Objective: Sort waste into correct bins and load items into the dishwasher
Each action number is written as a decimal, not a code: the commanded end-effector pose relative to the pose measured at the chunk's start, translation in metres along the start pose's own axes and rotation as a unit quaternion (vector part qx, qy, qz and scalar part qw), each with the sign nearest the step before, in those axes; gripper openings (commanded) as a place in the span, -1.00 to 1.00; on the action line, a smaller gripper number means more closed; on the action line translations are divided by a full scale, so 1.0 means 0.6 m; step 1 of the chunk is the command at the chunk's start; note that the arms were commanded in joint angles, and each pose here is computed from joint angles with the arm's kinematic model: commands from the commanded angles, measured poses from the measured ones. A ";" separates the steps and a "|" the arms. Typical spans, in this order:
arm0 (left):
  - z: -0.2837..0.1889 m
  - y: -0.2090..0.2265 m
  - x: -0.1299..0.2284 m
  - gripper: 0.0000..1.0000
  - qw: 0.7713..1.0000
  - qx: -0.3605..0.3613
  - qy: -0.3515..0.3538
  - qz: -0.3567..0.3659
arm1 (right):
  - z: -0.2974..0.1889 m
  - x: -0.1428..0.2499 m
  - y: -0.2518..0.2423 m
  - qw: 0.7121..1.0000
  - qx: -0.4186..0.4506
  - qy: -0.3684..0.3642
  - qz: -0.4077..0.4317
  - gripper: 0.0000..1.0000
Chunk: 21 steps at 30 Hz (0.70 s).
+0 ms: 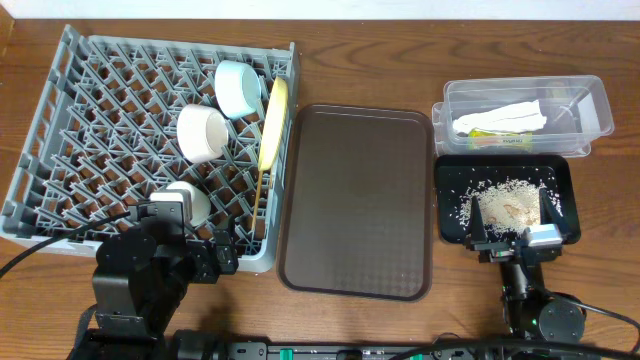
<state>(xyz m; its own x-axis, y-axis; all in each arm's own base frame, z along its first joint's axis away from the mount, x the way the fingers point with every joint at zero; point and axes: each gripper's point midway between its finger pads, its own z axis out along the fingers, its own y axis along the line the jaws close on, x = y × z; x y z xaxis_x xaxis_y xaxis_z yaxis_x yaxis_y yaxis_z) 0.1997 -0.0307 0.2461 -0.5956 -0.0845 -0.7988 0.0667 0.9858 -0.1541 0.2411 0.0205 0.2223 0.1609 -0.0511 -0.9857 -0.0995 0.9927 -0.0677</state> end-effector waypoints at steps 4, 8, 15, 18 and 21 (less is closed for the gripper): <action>0.001 0.001 0.001 0.97 1.000 0.000 0.001 0.004 | 0.000 0.040 0.001 0.999 0.002 0.029 -0.028 0.98; 0.001 0.001 0.001 0.97 1.000 0.000 0.001 0.004 | -0.003 0.069 0.003 0.997 -0.002 0.065 -0.043 0.98; 0.001 0.001 0.001 0.97 1.000 0.000 0.001 0.004 | -0.010 0.107 0.008 0.993 -0.011 0.112 -0.036 0.99; 0.001 0.001 0.001 0.97 1.000 0.000 0.001 0.004 | -0.010 0.107 0.007 0.993 -0.011 0.112 -0.036 0.98; 0.001 0.001 0.001 0.97 1.000 0.000 0.001 0.004 | -0.010 0.107 0.008 0.993 -0.011 0.112 -0.036 0.98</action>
<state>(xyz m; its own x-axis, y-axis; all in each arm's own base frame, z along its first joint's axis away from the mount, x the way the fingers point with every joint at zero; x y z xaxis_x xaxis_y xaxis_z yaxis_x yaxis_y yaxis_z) 0.1997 -0.0308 0.2461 -0.5957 -0.0849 -0.7987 0.0668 0.9857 -0.1546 0.2457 0.0190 0.1584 -0.0553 -0.1373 -0.9890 -0.1085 0.9855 -0.1307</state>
